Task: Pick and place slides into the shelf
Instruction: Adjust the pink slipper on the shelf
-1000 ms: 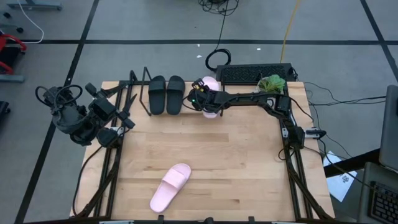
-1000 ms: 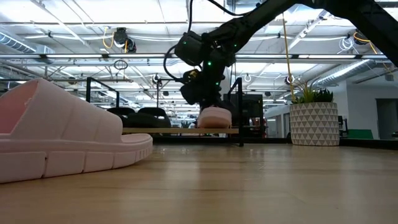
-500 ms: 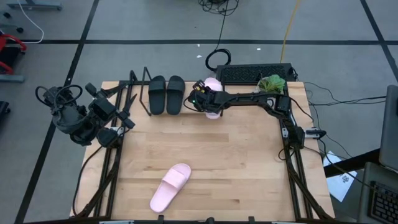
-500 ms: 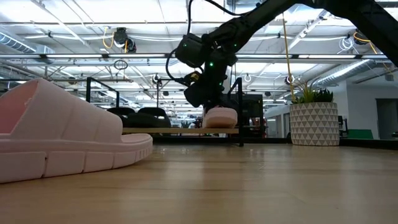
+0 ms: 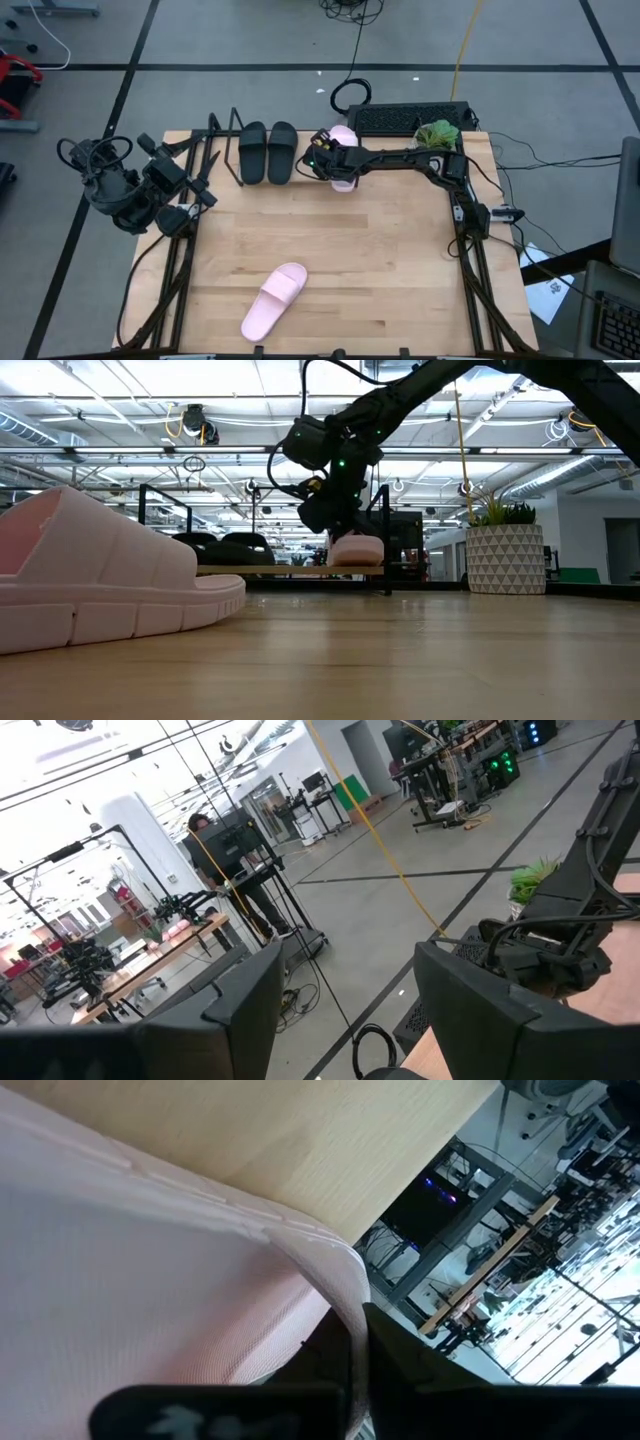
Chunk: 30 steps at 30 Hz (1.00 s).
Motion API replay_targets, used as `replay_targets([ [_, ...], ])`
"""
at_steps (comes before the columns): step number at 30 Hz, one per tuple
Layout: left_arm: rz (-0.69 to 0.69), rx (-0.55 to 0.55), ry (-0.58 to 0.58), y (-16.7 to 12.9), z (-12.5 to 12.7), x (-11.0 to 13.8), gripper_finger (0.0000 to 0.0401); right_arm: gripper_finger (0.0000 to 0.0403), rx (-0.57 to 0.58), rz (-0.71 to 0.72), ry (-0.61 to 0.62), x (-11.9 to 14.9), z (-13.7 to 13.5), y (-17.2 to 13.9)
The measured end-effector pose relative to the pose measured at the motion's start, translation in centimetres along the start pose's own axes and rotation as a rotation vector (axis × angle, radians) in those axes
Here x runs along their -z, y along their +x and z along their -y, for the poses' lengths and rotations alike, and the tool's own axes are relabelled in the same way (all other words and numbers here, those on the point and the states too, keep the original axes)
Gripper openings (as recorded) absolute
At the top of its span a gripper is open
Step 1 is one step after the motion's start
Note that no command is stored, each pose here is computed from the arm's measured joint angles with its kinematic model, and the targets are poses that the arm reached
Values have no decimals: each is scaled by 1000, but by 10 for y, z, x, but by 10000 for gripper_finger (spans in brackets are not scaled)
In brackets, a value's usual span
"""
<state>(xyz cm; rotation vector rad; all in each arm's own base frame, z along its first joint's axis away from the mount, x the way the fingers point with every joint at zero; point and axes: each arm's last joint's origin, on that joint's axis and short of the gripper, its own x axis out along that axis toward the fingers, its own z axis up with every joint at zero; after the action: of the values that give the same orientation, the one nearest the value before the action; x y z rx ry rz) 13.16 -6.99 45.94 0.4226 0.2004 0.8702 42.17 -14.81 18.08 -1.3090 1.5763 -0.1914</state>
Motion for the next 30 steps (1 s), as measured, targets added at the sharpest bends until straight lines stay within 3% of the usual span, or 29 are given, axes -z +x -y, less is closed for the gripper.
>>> replay_targets([
  [30, 0, 0, 0, 0, 0, 0, 228, 25, 2, 8, 18, 0, 0, 0],
])
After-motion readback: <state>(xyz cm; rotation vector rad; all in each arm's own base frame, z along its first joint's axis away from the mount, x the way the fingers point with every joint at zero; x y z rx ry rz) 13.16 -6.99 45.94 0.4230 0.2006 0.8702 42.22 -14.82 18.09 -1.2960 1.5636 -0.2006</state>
